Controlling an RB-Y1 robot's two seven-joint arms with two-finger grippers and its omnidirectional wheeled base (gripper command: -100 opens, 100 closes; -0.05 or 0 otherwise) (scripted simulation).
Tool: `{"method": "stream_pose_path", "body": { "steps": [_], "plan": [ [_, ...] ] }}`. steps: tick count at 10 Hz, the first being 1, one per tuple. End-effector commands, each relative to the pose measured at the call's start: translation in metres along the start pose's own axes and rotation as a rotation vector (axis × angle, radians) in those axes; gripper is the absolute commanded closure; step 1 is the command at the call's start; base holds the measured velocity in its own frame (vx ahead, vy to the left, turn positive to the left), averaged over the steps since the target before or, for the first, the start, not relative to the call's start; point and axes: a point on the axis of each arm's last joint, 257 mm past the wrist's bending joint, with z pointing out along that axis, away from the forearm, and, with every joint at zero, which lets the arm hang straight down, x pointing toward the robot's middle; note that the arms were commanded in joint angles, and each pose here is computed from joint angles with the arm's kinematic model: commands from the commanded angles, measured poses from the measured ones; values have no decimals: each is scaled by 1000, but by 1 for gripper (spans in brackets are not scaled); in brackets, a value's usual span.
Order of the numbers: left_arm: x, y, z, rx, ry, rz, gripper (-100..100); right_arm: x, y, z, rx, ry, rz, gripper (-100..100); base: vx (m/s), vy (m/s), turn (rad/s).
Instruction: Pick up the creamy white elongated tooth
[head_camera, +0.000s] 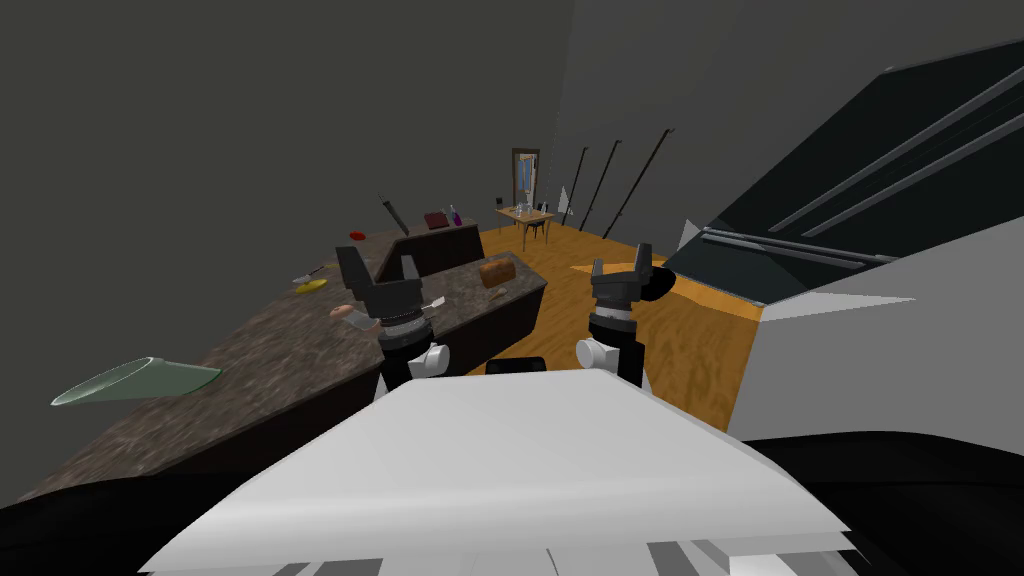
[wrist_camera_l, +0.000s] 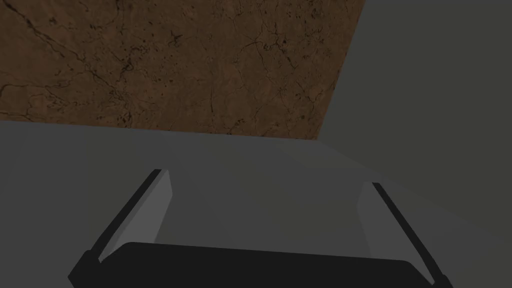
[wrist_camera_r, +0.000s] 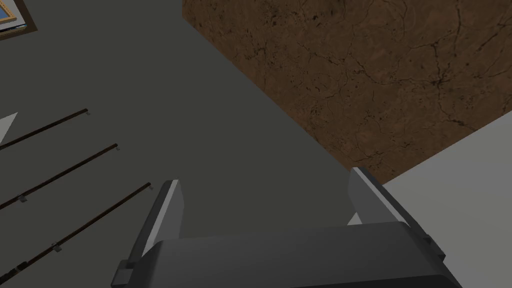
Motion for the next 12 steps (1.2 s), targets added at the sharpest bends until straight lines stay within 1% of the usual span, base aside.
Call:
{"method": "stream_pose_path", "body": {
  "steps": [1,4,5,6,7,8,9,12],
  "plan": [
    [5,6,-1,-21,44,2,-100,0,0,0,0,0,0,0,3,-22,20],
    [11,28,-1,-91,112,-4,-100,0,0,0,0,0,0,0,14,-76,39],
    [11,31,-1,-104,114,-3,-100,0,0,0,0,0,0,0,14,-79,23],
    [11,42,-1,-140,128,-7,-100,0,0,0,0,0,0,0,19,-80,31],
    [11,43,-2,-143,128,-7,-100,0,0,0,0,0,0,0,8,-59,25],
    [11,53,-1,-176,138,-14,-100,0,0,0,0,0,0,0,3,-73,51],
    [11,56,-2,-188,138,-13,-100,0,0,0,0,0,0,0,5,-62,26],
    [8,80,-3,-269,145,-31,-100,0,0,0,0,0,0,0,3,-83,40]
  ]
}}
